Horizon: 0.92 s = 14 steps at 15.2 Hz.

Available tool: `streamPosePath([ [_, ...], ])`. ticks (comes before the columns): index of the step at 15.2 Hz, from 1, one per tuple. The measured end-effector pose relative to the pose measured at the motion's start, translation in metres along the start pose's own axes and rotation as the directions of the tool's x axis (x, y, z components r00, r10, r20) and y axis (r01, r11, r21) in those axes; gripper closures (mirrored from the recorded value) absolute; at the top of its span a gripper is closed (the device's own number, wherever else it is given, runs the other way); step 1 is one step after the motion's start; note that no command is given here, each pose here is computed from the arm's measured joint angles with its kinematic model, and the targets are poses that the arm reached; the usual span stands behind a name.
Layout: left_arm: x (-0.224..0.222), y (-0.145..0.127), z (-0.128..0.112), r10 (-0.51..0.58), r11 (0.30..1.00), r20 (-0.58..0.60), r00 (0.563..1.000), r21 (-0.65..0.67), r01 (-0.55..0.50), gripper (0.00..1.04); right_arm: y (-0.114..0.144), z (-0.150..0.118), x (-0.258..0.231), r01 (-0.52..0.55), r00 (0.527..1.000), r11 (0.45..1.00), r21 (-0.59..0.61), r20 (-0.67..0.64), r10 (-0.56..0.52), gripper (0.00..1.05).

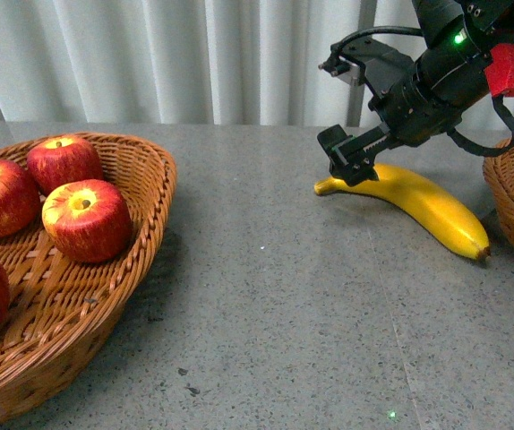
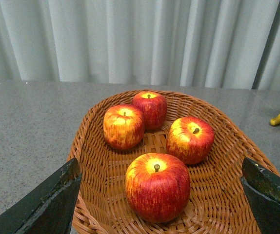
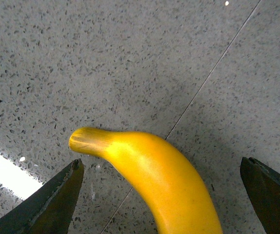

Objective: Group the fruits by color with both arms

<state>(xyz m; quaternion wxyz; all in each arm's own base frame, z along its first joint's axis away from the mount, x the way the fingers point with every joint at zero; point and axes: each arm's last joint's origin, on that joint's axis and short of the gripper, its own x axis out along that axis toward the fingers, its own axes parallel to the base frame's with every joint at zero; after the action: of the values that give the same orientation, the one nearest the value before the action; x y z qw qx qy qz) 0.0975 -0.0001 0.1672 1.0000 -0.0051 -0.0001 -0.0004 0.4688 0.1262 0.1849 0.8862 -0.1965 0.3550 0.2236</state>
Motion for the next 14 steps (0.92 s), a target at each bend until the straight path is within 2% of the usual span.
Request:
streamPosePath([
  [2, 0.000, 0.000, 0.000, 0.000, 1.000, 0.000, 1.000, 0.000, 0.000, 0.07, -0.003, -0.006, 0.005, -0.030, 0.999, 1.000, -0.008, -0.032, 0.030, 0.07],
  [6, 0.000, 0.000, 0.000, 0.000, 1.000, 0.000, 1.000, 0.000, 0.000, 0.07, -0.011, -0.017, 0.015, 0.004, 0.998, 0.999, -0.045, -0.068, -0.007, 0.07],
  [8, 0.000, 0.000, 0.000, 0.000, 1.000, 0.000, 1.000, 0.000, 0.000, 0.07, -0.007, -0.018, 0.019, 0.015, 0.997, 0.998, -0.058, -0.071, -0.019, 0.07],
  [14, 0.000, 0.000, 0.000, 0.000, 1.000, 0.000, 1.000, 0.000, 0.000, 0.07, 0.004, -0.016, 0.016, -0.033, 0.999, 0.999, -0.039, -0.037, 0.031, 0.65],
])
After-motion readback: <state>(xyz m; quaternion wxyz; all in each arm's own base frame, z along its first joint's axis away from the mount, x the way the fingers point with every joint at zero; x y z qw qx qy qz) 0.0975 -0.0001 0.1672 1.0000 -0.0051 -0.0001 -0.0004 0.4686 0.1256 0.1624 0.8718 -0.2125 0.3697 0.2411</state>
